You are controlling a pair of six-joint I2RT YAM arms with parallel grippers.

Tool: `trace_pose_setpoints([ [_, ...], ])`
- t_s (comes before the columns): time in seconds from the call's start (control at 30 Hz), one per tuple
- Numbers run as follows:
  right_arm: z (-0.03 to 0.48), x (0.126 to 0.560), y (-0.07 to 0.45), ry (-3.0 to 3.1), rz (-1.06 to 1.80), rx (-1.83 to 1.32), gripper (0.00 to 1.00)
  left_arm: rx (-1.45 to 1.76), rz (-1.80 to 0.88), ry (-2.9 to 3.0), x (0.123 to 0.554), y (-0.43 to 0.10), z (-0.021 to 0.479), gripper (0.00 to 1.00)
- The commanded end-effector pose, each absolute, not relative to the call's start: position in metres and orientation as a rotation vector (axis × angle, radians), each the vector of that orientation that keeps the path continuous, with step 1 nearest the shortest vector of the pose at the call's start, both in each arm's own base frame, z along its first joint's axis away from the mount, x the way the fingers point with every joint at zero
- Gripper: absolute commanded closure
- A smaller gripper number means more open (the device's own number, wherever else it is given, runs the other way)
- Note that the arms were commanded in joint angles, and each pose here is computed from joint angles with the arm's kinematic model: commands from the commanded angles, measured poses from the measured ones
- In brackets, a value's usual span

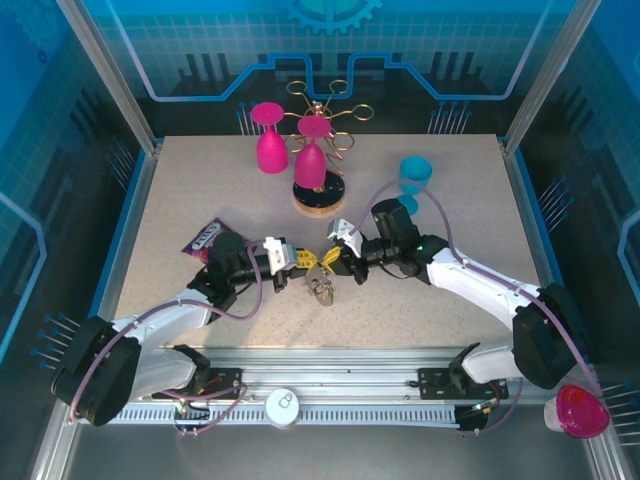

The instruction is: Put the keys on the keyring

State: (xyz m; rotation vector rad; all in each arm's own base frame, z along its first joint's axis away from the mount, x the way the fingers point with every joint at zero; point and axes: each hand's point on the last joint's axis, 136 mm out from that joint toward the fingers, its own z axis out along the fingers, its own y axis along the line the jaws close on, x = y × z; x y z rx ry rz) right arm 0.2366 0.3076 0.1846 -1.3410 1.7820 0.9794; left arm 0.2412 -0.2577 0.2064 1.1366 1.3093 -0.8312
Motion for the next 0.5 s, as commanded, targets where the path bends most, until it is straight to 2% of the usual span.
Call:
trace_pose_setpoints([
  [0.0, 0.185, 0.228, 0.311, 1.813, 1.055, -1.374, 1.0, 1.146, -0.873, 1.149, 0.232, -0.263, 0.238, 1.0],
  [0.07, 0.185, 0.227, 0.311, 1.822, 1.068, -1.379, 0.98, 1.144, -0.865, 1.158, 0.234, -0.263, 0.237, 1.0],
  [0.17, 0.189, 0.229, 0.307, 1.811, 1.044, -1.354, 0.81, 1.135, -0.841, 1.175, 0.238, -0.261, 0.234, 1.0],
  [0.27, 0.198, 0.237, 0.299, 1.761, 0.964, -1.314, 0.73, 1.133, -0.828, 1.192, 0.239, -0.26, 0.231, 1.0],
  [0.47, 0.213, 0.241, 0.293, 1.586, 0.84, -1.279, 0.68, 1.137, -0.831, 1.199, 0.238, -0.259, 0.23, 1.0],
])
